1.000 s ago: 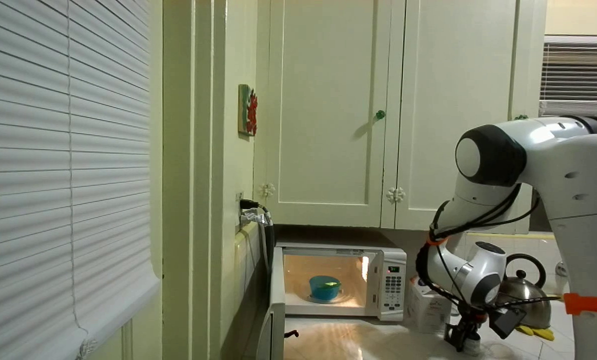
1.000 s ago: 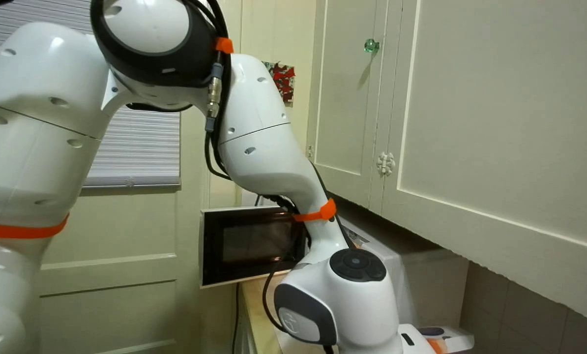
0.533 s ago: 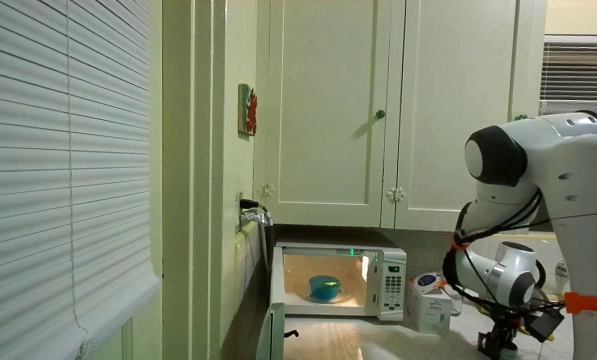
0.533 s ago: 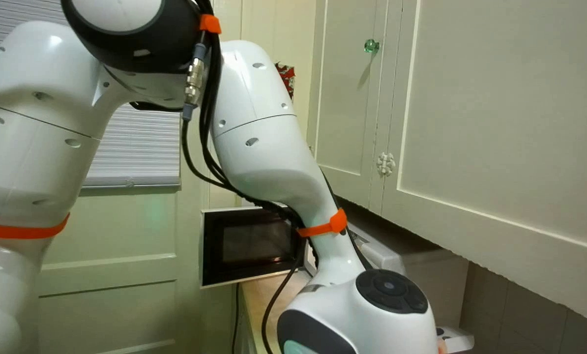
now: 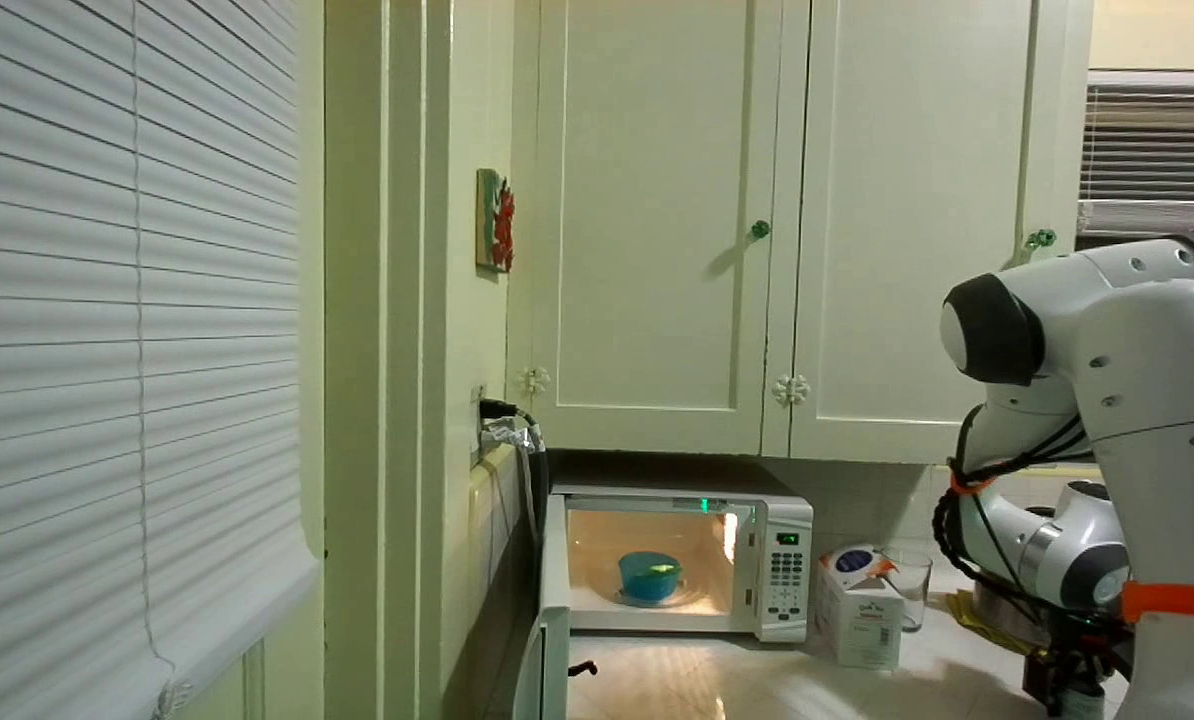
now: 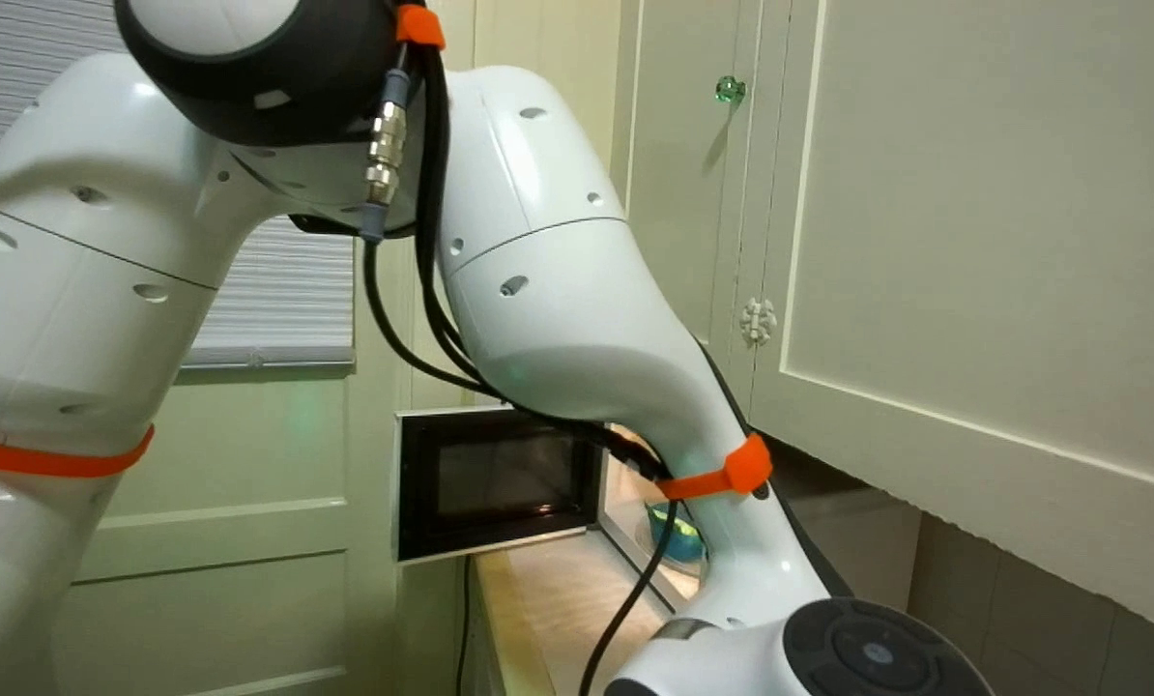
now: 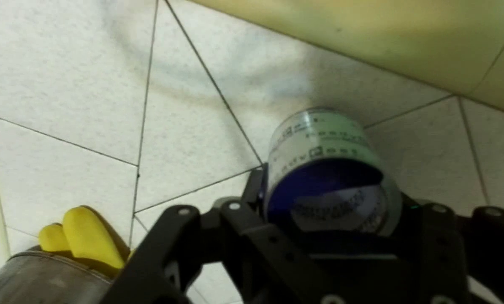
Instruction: Move the white and blue object to the right
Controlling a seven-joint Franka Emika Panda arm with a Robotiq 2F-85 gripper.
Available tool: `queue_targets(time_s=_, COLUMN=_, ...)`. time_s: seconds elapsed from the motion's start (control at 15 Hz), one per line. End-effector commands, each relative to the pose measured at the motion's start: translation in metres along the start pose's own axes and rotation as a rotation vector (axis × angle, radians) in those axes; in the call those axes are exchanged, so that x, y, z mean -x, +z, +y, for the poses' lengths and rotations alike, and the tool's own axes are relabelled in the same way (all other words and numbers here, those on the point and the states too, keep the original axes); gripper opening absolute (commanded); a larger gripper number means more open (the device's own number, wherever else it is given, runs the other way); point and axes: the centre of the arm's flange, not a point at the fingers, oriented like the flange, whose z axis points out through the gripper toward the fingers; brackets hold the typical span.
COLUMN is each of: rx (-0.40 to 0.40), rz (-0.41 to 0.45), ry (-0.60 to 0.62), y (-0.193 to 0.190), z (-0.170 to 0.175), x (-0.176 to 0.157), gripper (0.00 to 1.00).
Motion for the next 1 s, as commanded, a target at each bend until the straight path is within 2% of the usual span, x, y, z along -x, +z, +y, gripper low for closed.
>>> queue_targets(time_s=0.0, rx=0.058, rz=0.014, ry=0.116, y=0.027, z=0.026, x=-0.016, gripper=0.35)
queue_targets(time_s=0.33, rx=0.087, rz=0.012, ry=0.256, y=0.049, z=0.057, x=-0.020, gripper=0.35)
queue_targets(time_s=0.53, rx=0.108, rz=0.021, ry=0.292, y=0.053, z=0.073, x=-0.018, gripper=0.35)
queue_targets(time_s=0.6, rx=0.105, rz=0.012, ry=0.300, y=0.052, z=0.075, x=-0.018, gripper=0.85)
queue_targets(time_s=0.67, rx=0.106, rz=0.007, ry=0.296, y=0.049, z=0.076, x=-0.018, gripper=0.87)
queue_targets(time_s=0.8, rx=0.104, rz=0.006, ry=0.283, y=0.041, z=0.074, x=-0.020, gripper=0.99)
queue_targets(time_s=0.93, rx=0.112, rz=0.021, ry=0.261, y=0.027, z=0.070, x=-0.025, gripper=1.00)
